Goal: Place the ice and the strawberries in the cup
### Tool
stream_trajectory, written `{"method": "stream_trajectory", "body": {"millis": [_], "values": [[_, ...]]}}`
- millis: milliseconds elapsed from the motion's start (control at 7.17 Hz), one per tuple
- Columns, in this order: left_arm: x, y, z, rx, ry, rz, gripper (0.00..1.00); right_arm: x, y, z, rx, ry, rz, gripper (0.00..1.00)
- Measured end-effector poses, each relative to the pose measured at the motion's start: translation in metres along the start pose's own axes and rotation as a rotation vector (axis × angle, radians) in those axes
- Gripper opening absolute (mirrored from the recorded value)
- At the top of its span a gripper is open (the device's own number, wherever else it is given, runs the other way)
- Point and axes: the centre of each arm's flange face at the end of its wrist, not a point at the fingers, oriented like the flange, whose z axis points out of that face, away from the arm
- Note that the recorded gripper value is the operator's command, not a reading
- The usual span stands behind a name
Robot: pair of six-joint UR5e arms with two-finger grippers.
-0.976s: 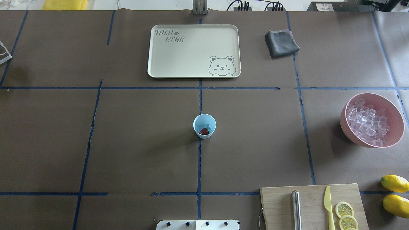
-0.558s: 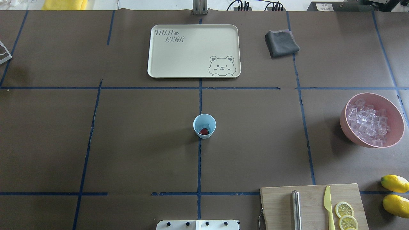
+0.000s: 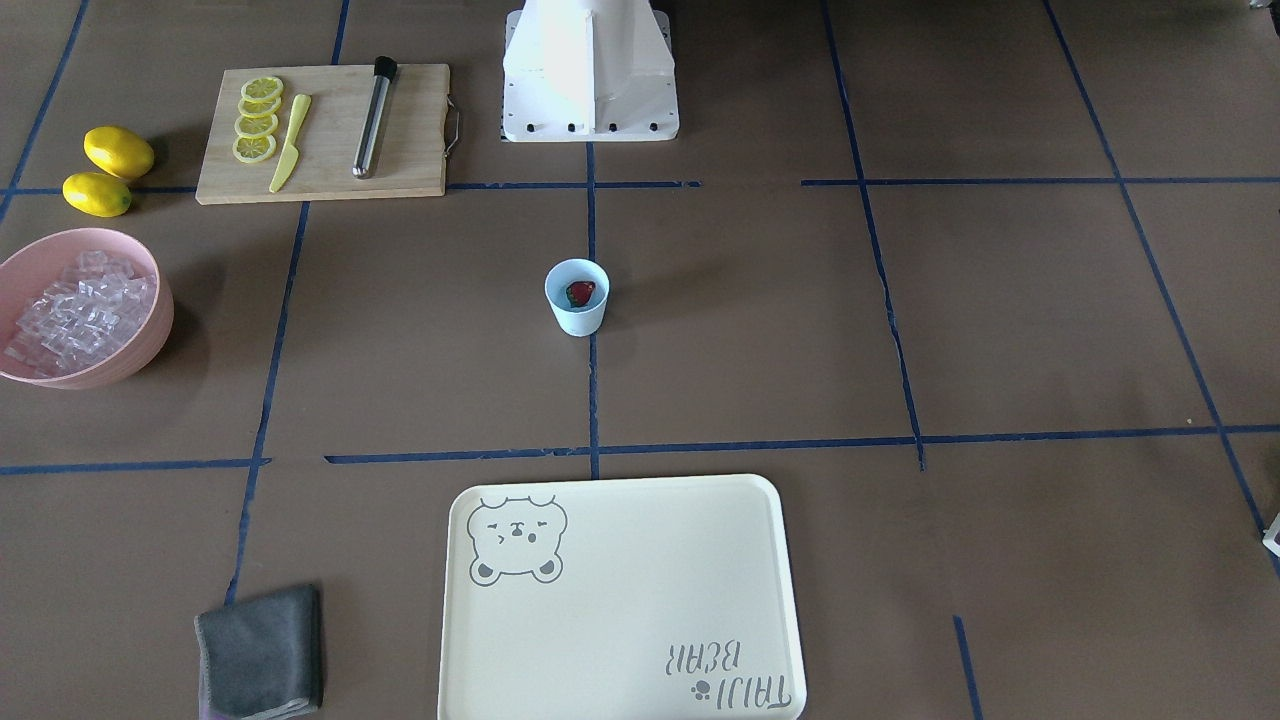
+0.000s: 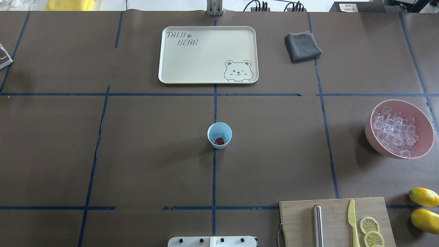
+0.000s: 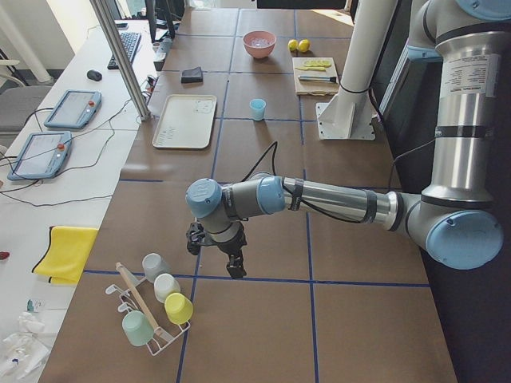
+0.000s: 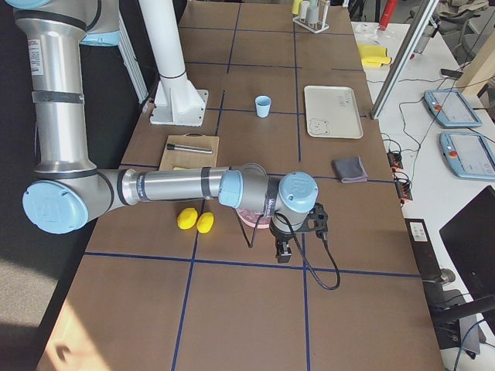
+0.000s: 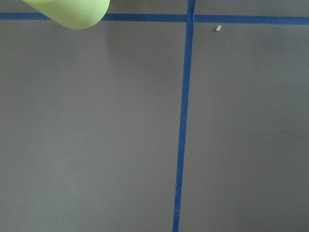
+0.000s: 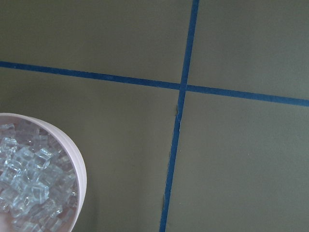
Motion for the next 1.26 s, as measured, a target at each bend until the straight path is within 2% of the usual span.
{"method": "stream_trajectory", "body": {"millis": [418,837,1255], "values": [[-0.008,-0.003,0.006,0.022,0.022,0.027,1.0,0.026,-0.012,0.021,0.042,-0.014,0.001,1.0],[-0.021,-0.002,0.015,0.013,0.024,0.021,1.0,0.021,-0.019,0.008,0.078,-0.011,0.054,1.0],[-0.036,0.01,0.03,0.031,0.02,0.05,1.0,0.015,-0.021,0.0,0.093,-0.01,0.06,1.0]]}}
